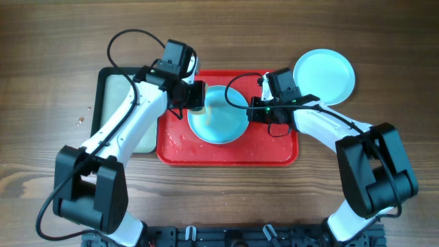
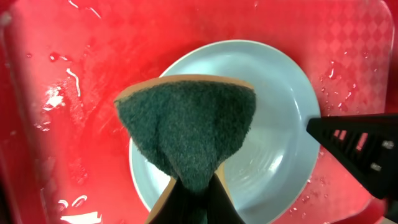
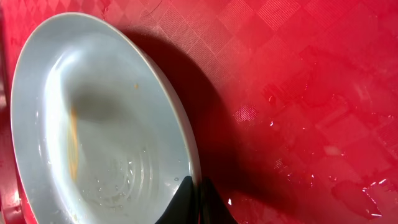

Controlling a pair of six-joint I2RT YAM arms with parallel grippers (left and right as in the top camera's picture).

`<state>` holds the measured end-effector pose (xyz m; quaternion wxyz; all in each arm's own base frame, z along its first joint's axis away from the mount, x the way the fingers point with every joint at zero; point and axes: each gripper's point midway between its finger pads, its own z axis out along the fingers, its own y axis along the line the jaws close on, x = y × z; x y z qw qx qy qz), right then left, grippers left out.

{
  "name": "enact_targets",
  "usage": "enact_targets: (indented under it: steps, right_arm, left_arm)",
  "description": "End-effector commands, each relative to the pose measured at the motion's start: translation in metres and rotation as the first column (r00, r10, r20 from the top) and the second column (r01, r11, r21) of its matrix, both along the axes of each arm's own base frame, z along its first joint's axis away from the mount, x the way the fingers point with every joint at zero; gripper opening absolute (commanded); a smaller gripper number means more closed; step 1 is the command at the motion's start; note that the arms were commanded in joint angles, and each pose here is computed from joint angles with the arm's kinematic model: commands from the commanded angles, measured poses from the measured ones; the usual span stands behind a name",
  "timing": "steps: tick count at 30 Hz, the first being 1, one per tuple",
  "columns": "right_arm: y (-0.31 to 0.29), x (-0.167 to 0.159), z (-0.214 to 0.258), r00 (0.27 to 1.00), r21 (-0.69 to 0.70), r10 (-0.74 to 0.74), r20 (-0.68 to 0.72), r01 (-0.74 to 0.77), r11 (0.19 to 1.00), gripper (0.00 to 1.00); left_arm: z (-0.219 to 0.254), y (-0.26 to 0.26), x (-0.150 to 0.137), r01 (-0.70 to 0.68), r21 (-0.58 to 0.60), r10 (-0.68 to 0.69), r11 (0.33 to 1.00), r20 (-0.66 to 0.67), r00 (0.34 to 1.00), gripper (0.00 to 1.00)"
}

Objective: Clean dirty plates on tray and stack at the side
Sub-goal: 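Move the sponge in the left gripper deeper into the held plate, then scrub the plate interior with the sponge while the right gripper holds it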

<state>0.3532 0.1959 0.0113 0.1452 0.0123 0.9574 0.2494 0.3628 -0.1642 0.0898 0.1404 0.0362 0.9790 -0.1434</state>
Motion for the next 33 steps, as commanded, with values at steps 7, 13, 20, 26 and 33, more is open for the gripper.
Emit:
enact_targets:
  steps: [7, 13, 20, 26, 33]
  right_arm:
    - [0.003, -0.004, -0.006, 1.000, 0.009, 0.006, -0.022, -0.006, 1.000, 0.04]
    - [0.003, -0.004, -0.006, 1.000, 0.009, 0.005, -0.022, -0.005, 1.000, 0.04]
    - [0.003, -0.004, -0.006, 1.000, 0.011, 0.002, -0.025, -0.002, 1.000, 0.04]
    - [0.003, -0.004, -0.006, 1.000, 0.011, 0.002, -0.025, -0.002, 1.000, 0.04]
    - [0.003, -0.004, -0.006, 0.999, 0.015, -0.011, -0.033, 0.012, 1.000, 0.04]
  left_arm:
    - [-0.038, -0.018, -0.016, 0.019, -0.005, -0.019, 1.000, -0.061, 0.998, 0.04]
    - [-0.074, -0.015, -0.014, -0.062, 0.030, 0.065, 0.998, -0.135, 0.989, 0.04]
    - [-0.106, -0.036, -0.033, -0.055, 0.059, 0.067, 0.997, -0.216, 0.974, 0.04]
    - [-0.117, -0.051, -0.044, -0.034, 0.060, 0.048, 0.998, -0.240, 0.970, 0.04]
    - [-0.102, -0.087, -0.053, 0.003, -0.153, -0.049, 0.988, -0.298, 0.953, 0.04]
